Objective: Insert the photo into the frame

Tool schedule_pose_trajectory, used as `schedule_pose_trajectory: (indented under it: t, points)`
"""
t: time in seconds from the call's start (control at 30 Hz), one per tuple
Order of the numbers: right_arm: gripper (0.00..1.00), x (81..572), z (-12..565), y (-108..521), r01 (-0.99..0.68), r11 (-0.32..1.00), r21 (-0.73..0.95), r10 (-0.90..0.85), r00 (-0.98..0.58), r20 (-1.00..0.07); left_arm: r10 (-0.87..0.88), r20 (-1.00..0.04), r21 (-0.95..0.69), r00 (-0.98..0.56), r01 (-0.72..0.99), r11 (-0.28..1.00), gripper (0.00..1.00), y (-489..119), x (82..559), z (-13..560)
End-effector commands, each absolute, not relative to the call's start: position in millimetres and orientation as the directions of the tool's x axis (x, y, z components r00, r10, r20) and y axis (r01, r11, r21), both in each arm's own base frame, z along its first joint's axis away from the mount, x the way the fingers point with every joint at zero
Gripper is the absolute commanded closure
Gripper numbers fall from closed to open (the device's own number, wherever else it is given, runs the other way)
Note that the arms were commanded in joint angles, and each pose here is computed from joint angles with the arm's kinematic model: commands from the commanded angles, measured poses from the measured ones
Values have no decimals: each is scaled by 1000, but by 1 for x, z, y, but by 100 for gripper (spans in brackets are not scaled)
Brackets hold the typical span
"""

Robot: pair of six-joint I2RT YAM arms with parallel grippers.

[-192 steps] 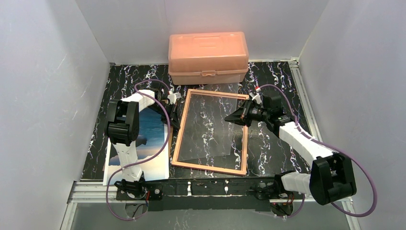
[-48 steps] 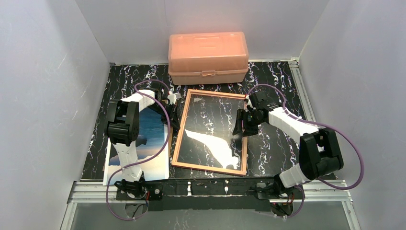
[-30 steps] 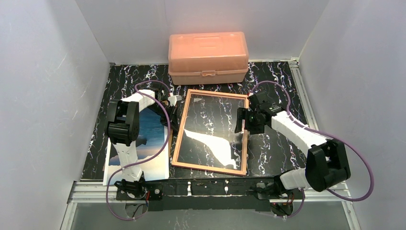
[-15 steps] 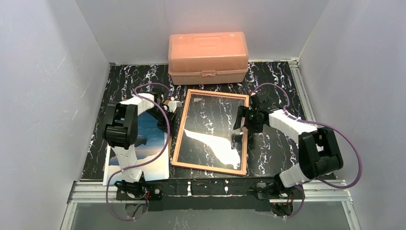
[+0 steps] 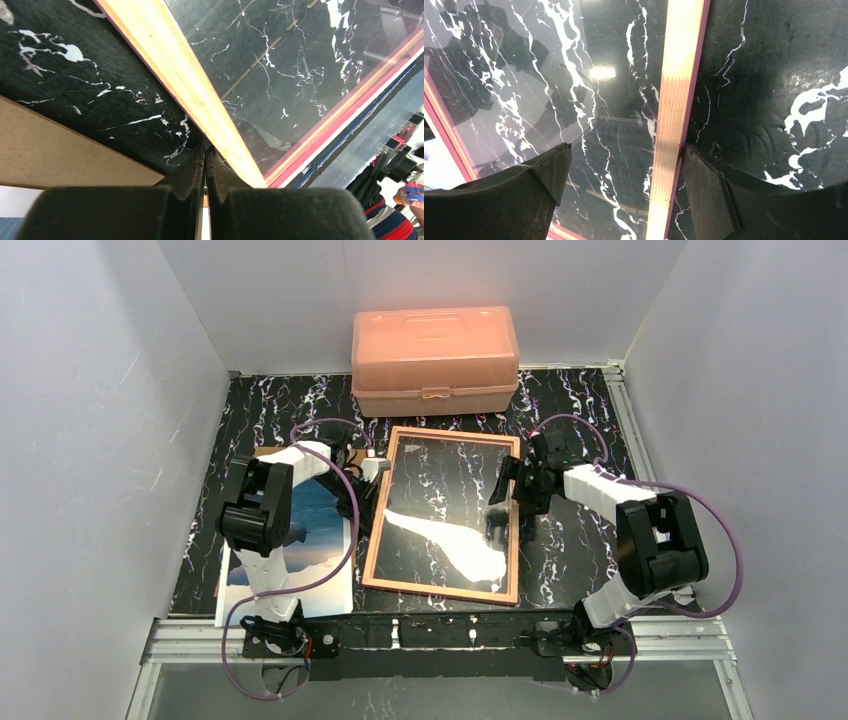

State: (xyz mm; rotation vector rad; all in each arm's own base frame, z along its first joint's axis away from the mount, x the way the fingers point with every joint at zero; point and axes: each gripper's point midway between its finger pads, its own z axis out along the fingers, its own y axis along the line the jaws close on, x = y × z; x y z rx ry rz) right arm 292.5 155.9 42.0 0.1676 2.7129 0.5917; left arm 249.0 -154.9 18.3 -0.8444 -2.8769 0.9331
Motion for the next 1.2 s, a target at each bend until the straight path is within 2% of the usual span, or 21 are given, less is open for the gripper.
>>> schedule_pose_trajectory:
  t: [0.0,0.3,0.47,0.5,0.53,0.63,0.77,0.8,0.9,0.93,1.07,1.1,1.17]
  points:
    - [12,312,49,162,10,880,475,194,-921,-339,513,-166,-538,-842,514,668,100,-157,240,19]
    - [12,333,70,159,24,888,459,225,-894,-388,517,-156,-566,-842,505,651,100,-165,234,25]
    - [12,341,113,141,41,921,387,258,-809,-528,492,-210,-546,-845,519,658,100,-152,250,73]
    - [12,341,123,142,34,929,369,250,-793,-555,474,-235,-537,-848,520,664,97,-146,257,88]
    - [12,339,132,146,27,937,347,237,-780,-579,456,-259,-526,-852,520,673,91,-138,264,103]
    - [12,327,157,191,-64,944,324,167,-755,-635,403,-326,-477,-855,517,711,77,-107,281,147]
    - [12,299,176,288,-242,905,350,55,-749,-660,317,-377,-363,-870,454,814,30,-41,292,189]
    - [12,290,178,314,-287,890,355,27,-744,-668,305,-380,-327,-873,436,838,23,-24,291,194]
    - [13,259,179,391,-417,828,374,-67,-736,-673,245,-361,-266,-900,351,898,14,29,279,199]
    - [13,250,176,413,-448,810,379,-92,-735,-672,218,-342,-258,-914,315,914,5,45,272,197]
    - [16,230,165,483,-520,747,414,-149,-738,-658,82,-281,-263,-956,159,952,2,100,251,175]
    - [16,226,158,495,-528,736,424,-163,-746,-646,52,-272,-259,-961,125,958,3,110,248,168]
    - [17,219,142,512,-537,723,435,-192,-760,-621,-4,-246,-255,-969,61,965,15,130,241,152]
